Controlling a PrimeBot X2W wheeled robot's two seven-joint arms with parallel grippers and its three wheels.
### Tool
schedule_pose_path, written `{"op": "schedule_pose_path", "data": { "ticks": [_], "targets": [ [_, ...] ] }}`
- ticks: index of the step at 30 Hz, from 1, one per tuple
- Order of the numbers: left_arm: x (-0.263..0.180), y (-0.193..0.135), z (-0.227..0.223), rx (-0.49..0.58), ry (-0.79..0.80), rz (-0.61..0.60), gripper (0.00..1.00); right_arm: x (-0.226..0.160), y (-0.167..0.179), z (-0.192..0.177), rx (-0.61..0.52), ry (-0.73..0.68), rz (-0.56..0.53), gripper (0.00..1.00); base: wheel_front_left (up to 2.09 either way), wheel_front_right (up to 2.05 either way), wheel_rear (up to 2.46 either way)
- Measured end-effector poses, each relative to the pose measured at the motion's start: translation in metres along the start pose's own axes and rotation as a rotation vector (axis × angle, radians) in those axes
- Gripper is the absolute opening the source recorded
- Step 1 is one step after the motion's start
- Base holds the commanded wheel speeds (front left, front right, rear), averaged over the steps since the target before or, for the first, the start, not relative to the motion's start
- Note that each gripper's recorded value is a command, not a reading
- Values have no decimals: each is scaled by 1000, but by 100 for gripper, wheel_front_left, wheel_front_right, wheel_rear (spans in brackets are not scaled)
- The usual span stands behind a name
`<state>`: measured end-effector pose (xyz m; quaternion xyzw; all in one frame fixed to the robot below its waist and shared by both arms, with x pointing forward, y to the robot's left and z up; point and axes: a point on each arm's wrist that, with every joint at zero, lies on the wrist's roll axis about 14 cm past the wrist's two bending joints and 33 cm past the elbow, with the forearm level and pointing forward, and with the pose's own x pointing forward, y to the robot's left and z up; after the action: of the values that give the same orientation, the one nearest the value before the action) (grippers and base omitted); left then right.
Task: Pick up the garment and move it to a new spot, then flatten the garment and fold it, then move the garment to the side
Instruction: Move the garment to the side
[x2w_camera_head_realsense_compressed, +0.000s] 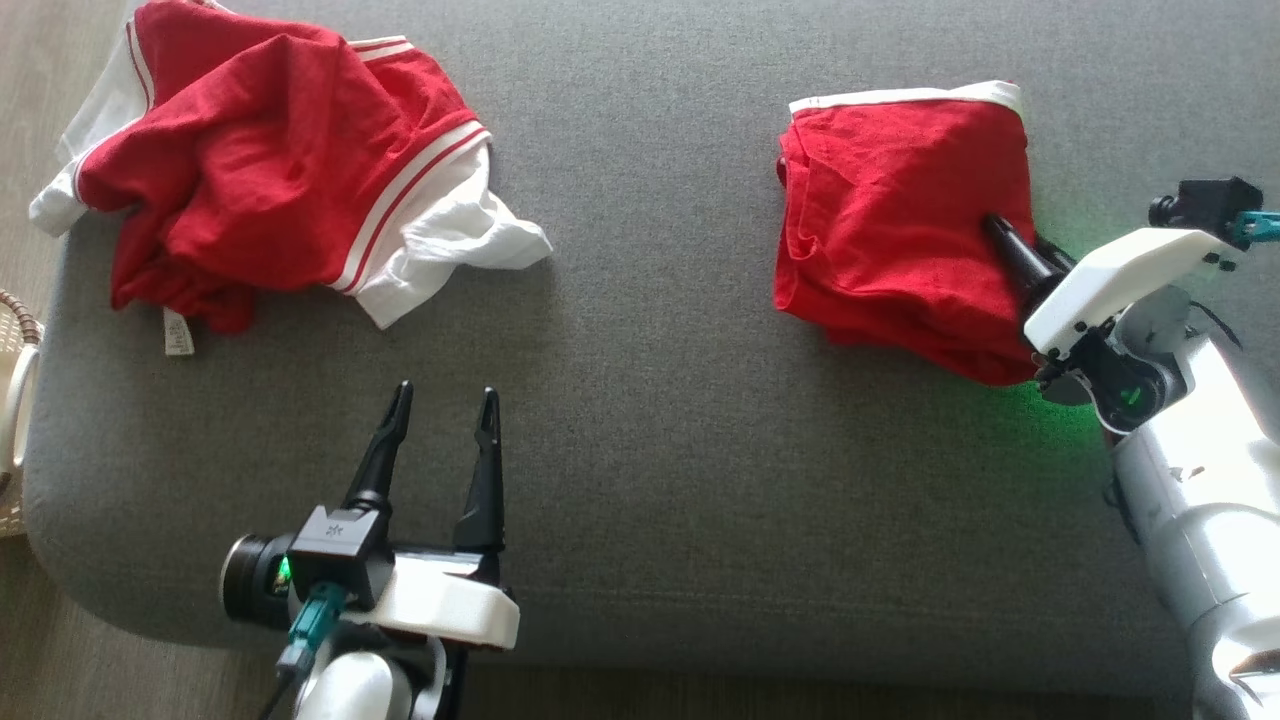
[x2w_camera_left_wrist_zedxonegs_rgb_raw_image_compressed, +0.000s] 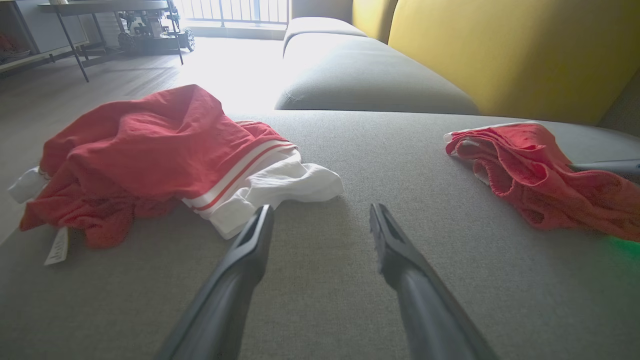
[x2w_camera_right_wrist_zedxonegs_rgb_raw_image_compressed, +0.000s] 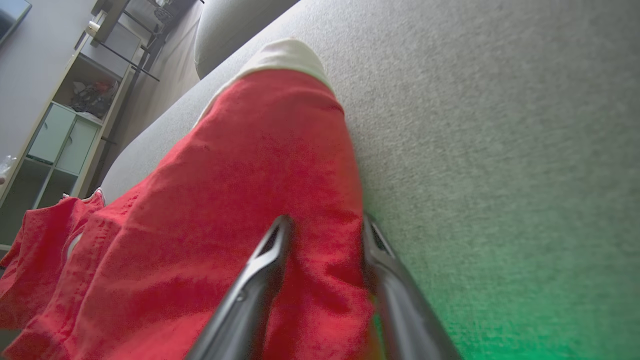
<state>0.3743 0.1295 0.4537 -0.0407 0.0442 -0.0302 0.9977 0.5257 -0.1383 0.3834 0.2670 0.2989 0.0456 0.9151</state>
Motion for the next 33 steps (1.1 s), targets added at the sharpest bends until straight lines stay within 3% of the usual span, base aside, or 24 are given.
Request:
{"op": "schedule_pose_path", "data": {
  "ticks": [2, 10, 20, 28, 33],
  "targets": [
    [1, 0, 0, 0, 0, -1, 100, 0, 0, -3, -7, 16, 2, 0, 0, 0, 0],
    [6, -5, 3, -2, -11, -16, 100, -4, -4, 4, -48, -10, 4, 0, 0, 0, 0],
    [20, -34, 0, -5, -13, -119, 100, -26, -14, 50, -171, -164, -5, 0, 0, 0, 0],
    [38, -71, -5, -1, -16, -255, 100, -57, -55, 65, -197, -226, -95, 0, 0, 0, 0],
    [53, -95, -8, -8, -25, -335, 100, -73, -83, 93, -301, -281, -180, 0, 0, 0, 0]
  ]
}}
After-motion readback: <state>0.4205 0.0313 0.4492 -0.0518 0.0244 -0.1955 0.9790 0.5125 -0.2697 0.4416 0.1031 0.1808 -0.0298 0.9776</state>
